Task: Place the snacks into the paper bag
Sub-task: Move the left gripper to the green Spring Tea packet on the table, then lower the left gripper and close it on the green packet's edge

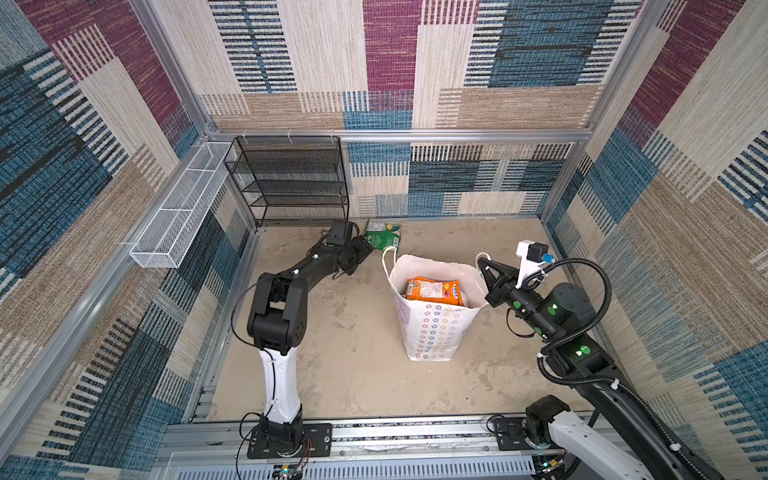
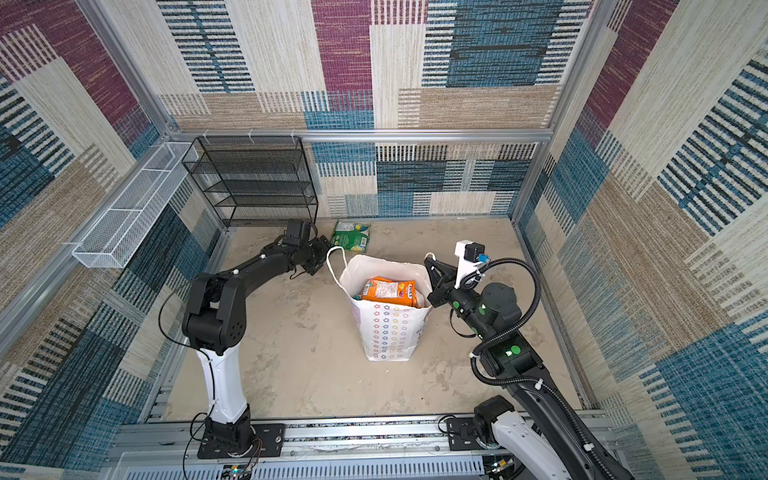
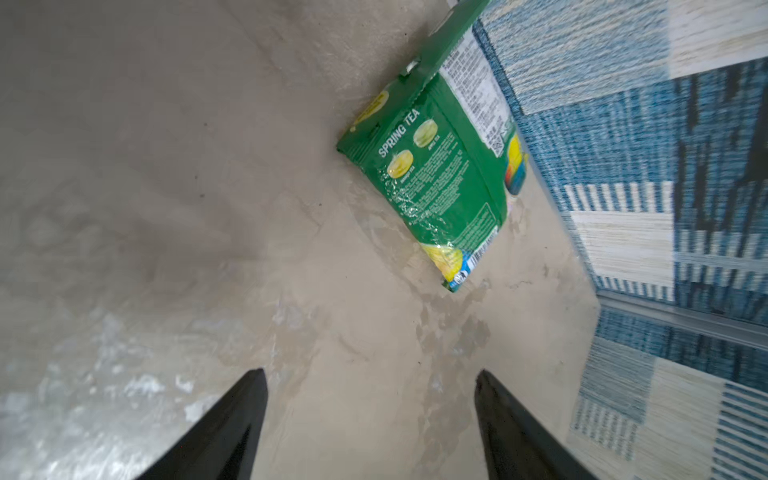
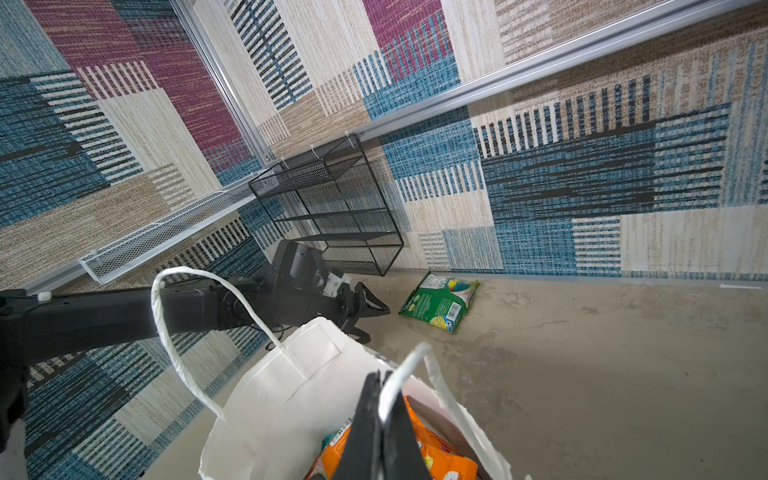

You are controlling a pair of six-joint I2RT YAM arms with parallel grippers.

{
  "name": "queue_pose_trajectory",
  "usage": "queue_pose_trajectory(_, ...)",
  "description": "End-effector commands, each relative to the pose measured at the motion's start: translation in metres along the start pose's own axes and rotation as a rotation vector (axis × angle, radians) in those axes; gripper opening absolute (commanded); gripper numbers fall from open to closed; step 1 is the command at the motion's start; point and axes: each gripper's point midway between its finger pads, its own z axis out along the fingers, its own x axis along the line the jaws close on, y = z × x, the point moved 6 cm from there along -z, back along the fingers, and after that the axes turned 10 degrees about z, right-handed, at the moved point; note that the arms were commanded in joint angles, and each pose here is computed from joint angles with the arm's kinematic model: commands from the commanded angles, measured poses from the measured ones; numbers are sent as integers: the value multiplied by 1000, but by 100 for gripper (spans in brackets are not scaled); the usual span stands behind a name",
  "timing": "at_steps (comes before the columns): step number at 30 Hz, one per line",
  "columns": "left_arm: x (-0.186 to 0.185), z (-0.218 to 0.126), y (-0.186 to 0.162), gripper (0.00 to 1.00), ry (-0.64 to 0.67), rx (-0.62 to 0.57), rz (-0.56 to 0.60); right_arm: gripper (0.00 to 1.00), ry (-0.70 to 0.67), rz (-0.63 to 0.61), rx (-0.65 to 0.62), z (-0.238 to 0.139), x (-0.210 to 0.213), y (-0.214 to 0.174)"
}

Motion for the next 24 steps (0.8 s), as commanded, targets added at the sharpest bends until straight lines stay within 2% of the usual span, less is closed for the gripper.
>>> queue_pose_trajectory(1,-3,14,17,84,54,-22,204,0,21,0,-15,1,3,2)
queue_pose_trajectory(3,-1,26,22,86,91,3,271,0,22,0,-11,2,3,2)
queue_pose_trajectory(5,-1,35,27,87,72,12,320,0,27,3,-8,3,3,1)
queue_pose_trajectory(12,4,62,44,87,42,29,381,0,27,7,8,7,1,-3)
queue_pose_trajectory(20,5,88,51,87,-25,94,374,0,24,8,18,10,-1,-5)
queue_pose_trajectory(24,5,95,48,84,-43,124,357,0,22,9,21,11,-2,-6)
